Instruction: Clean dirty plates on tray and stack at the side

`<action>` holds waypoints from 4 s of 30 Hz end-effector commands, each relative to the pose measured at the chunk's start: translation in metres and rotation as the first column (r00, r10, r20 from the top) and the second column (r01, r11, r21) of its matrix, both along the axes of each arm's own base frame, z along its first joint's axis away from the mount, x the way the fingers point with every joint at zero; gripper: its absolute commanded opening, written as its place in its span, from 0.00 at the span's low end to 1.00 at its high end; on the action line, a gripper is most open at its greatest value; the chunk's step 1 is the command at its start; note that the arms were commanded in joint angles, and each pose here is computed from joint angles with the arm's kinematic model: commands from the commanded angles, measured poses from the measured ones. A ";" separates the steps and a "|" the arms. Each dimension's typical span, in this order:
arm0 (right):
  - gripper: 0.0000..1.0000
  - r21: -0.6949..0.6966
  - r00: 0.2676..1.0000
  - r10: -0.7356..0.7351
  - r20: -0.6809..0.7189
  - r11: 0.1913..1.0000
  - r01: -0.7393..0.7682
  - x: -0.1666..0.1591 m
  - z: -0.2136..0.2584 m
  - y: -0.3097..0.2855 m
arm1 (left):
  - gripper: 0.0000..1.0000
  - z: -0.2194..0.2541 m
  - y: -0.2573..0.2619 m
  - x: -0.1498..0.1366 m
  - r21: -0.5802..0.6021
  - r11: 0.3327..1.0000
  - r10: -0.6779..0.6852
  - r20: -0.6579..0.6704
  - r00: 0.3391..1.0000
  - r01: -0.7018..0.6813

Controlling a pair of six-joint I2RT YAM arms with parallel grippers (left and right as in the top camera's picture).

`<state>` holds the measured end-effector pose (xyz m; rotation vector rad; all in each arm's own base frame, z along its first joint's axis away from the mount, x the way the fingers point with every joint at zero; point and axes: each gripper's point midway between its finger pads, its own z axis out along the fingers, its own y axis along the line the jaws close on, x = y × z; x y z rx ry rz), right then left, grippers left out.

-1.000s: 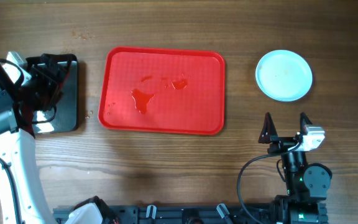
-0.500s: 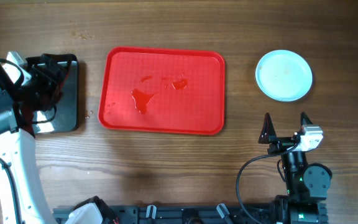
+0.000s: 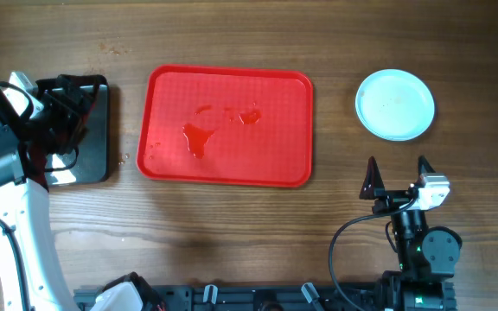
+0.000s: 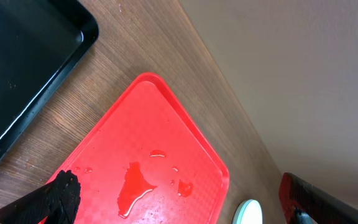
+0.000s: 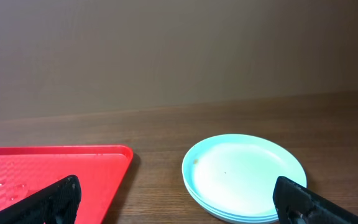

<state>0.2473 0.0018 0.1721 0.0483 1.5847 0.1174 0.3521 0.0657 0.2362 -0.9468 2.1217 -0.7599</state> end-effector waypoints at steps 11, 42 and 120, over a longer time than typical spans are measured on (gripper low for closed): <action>1.00 0.009 1.000 -0.015 0.019 1.000 0.015 -0.001 0.004 -0.003 | 1.00 -0.006 -0.040 -0.032 0.361 0.898 -0.285 0.042 0.958 0.252; 1.00 0.009 1.000 -0.015 0.019 1.000 0.015 -0.001 0.004 -0.003 | 1.00 -0.086 -0.086 -0.100 0.606 0.794 -0.346 0.511 0.787 -0.045; 1.00 0.009 1.000 -0.015 0.019 1.000 0.015 -0.001 0.004 -0.003 | 1.00 -0.078 -0.071 -0.106 0.835 0.531 -0.463 0.429 0.776 -0.145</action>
